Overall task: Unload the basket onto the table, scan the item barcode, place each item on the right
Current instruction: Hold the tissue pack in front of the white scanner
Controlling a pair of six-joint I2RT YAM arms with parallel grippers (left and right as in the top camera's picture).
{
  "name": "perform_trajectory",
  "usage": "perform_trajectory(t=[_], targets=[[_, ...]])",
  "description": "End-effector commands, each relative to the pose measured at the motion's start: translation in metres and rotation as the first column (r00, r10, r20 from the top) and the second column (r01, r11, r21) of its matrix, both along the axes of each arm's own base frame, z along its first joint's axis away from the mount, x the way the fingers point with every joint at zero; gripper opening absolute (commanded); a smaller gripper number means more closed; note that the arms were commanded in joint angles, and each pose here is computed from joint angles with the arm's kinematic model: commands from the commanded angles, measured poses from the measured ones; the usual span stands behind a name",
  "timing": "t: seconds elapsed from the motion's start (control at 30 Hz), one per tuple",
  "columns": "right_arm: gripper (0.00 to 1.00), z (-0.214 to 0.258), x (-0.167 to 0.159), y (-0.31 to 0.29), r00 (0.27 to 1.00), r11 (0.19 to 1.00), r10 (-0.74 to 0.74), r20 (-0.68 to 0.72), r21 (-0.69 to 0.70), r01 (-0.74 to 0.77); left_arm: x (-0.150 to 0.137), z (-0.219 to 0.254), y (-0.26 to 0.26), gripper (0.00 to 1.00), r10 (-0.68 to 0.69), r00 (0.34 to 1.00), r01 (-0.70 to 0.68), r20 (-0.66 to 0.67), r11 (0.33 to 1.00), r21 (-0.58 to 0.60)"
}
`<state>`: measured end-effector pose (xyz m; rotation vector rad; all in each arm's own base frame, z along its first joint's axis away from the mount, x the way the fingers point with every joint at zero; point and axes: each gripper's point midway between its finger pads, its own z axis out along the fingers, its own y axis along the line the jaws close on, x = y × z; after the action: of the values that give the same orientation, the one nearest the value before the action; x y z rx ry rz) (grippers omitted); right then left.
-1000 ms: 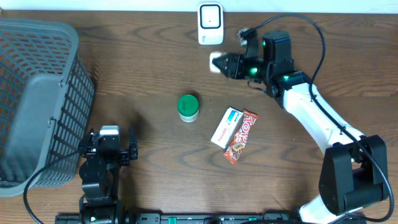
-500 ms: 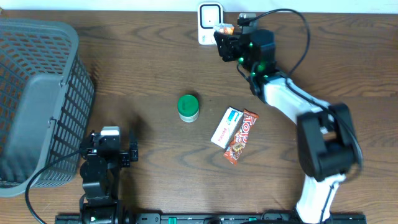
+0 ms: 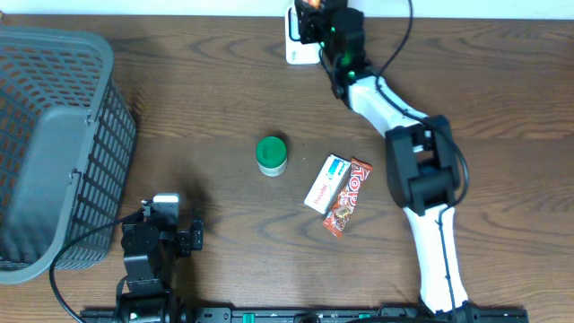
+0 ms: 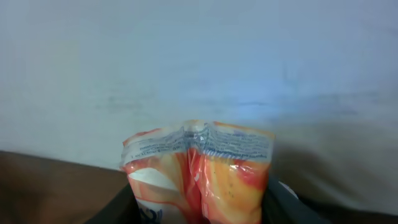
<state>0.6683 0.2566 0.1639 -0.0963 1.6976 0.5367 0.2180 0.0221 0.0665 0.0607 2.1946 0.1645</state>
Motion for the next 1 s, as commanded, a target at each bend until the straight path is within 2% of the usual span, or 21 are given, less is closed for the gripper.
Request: perform_trajectory(t=[0.0, 0.13, 0.33, 0.5, 0.63, 0.8, 0.9, 0.97], targets=[[0.41, -0.03, 0.007, 0.011, 0.999, 0.997, -0.038, -0.015, -0.062, 0.037, -0.006, -0.011, 0.001, 1.0, 0.007, 0.999, -0.007, -0.043, 1.0, 0.006], [0.45, -0.052, 0.008, 0.004, 0.993, 0.974, -0.116, -0.022, -0.197, 0.109, -0.006, -0.011, 0.001, 1.0, 0.007, 0.999, -0.007, -0.043, 1.0, 0.006], [0.48, -0.056, 0.007, 0.002, 0.991, 0.934, -0.131, 0.003, -0.334, 0.125, -0.006, -0.011, 0.001, 1.0, 0.007, 0.999, -0.007, -0.043, 1.0, 0.006], [0.49, -0.039, 0.003, -0.011, 0.984, 0.908, -0.174, -0.033, -0.393, 0.147, -0.006, -0.011, 0.001, 1.0, 0.007, 0.999, -0.007, -0.043, 1.0, 0.006], [0.49, -0.003, -0.006, -0.025, 0.982, 0.887, -0.182, -0.055, -0.439, 0.14, -0.006, -0.011, 0.001, 1.0, 0.007, 0.999, -0.007, -0.043, 1.0, 0.007], [0.49, 0.058, -0.039, -0.077, 0.944, 0.822, -0.306, -0.124, -0.535, 0.197, -0.006, -0.011, 0.001, 1.0, 0.007, 0.999, -0.007, -0.043, 1.0, 0.006], [0.45, 0.073, -0.069, -0.117, 0.901, 0.773, -0.379, -0.211, -0.607, 0.183, -0.006, -0.011, 0.001, 1.0, 0.007, 0.999, -0.007, -0.043, 1.0, 0.007], [0.47, 0.073, -0.092, -0.15, 0.85, 0.737, -0.446, -0.281, -0.654, 0.171, -0.006, -0.011, 0.001, 1.0, 0.007, 0.999, -0.007, -0.043, 1.0, 0.006]])
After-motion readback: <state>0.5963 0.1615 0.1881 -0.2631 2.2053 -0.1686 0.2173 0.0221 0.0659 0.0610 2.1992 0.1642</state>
